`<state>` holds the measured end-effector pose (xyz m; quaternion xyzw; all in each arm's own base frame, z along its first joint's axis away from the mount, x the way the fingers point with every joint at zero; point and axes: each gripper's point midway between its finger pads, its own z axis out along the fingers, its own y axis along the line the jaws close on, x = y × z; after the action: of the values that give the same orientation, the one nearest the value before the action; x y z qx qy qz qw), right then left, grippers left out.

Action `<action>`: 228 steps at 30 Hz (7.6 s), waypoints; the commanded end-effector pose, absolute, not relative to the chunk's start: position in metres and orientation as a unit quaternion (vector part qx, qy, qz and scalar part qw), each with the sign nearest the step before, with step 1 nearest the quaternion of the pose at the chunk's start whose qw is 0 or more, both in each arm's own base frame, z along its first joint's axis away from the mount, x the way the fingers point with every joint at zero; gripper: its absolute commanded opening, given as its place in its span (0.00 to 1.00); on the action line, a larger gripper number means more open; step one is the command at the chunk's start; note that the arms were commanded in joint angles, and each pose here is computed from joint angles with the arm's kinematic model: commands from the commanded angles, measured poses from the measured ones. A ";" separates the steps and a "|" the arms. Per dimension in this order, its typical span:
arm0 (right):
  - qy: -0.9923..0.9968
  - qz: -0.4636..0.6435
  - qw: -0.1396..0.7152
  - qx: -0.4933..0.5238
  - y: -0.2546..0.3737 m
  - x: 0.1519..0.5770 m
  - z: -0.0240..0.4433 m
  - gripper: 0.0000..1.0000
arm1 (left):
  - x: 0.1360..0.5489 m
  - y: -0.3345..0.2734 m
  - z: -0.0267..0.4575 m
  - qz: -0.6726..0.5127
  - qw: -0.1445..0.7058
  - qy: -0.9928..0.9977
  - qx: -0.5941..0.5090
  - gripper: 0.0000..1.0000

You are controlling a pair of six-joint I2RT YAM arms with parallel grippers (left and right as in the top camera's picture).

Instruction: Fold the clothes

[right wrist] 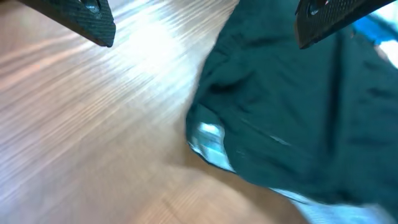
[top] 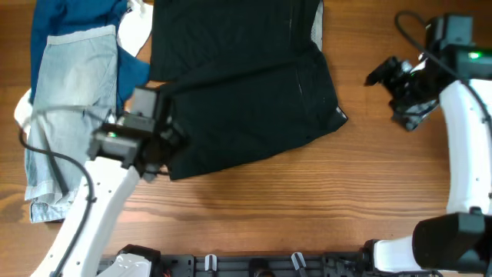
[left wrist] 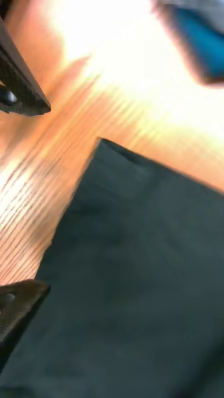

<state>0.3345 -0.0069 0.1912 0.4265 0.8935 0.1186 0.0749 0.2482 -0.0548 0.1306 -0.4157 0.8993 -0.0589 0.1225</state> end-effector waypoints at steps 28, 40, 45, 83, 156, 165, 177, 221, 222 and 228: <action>0.923 0.061 0.086 0.369 0.076 0.351 0.048 0.90 | 0.243 -0.013 -0.034 -0.003 0.160 0.752 -0.640 0.04; 0.922 -0.074 0.061 0.375 0.034 0.337 -0.006 0.42 | 0.240 -0.009 -0.034 0.010 0.164 0.751 -0.639 0.04; 0.906 -0.052 0.072 0.414 0.003 0.352 -0.007 0.04 | 0.239 -0.006 -0.028 0.011 0.170 0.750 -0.640 0.04; 0.911 0.067 0.213 0.347 -0.049 0.311 0.171 0.04 | 0.319 -0.035 0.202 -0.160 0.438 0.816 -0.342 0.04; 0.951 0.114 0.270 0.101 -0.028 0.444 0.066 0.49 | 0.466 -0.086 0.059 -0.186 0.383 0.905 -0.011 0.56; 0.961 0.100 0.231 0.116 -0.033 0.437 0.031 0.33 | 0.461 -0.083 0.024 -0.169 0.352 0.921 0.004 0.04; 0.968 0.059 0.205 0.131 -0.049 0.438 -0.019 0.92 | 0.453 -0.075 -0.011 -0.144 0.318 0.937 -0.009 0.04; 0.937 0.285 0.175 0.098 0.001 0.467 0.129 0.04 | 0.433 -0.092 -0.017 -0.181 0.270 0.946 -0.022 0.04; 0.939 0.287 0.169 0.089 0.018 0.467 0.130 0.04 | 0.433 -0.092 -0.017 -0.181 0.269 0.946 -0.022 0.04; 0.947 0.279 0.155 0.037 0.122 0.467 0.129 0.05 | 0.433 -0.092 -0.017 -0.181 0.269 0.946 -0.022 0.04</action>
<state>0.4642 0.0839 0.1066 0.0440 0.9483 0.2833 0.1361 0.4477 -0.0866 -0.0003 -0.0202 0.9373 -0.1765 0.2998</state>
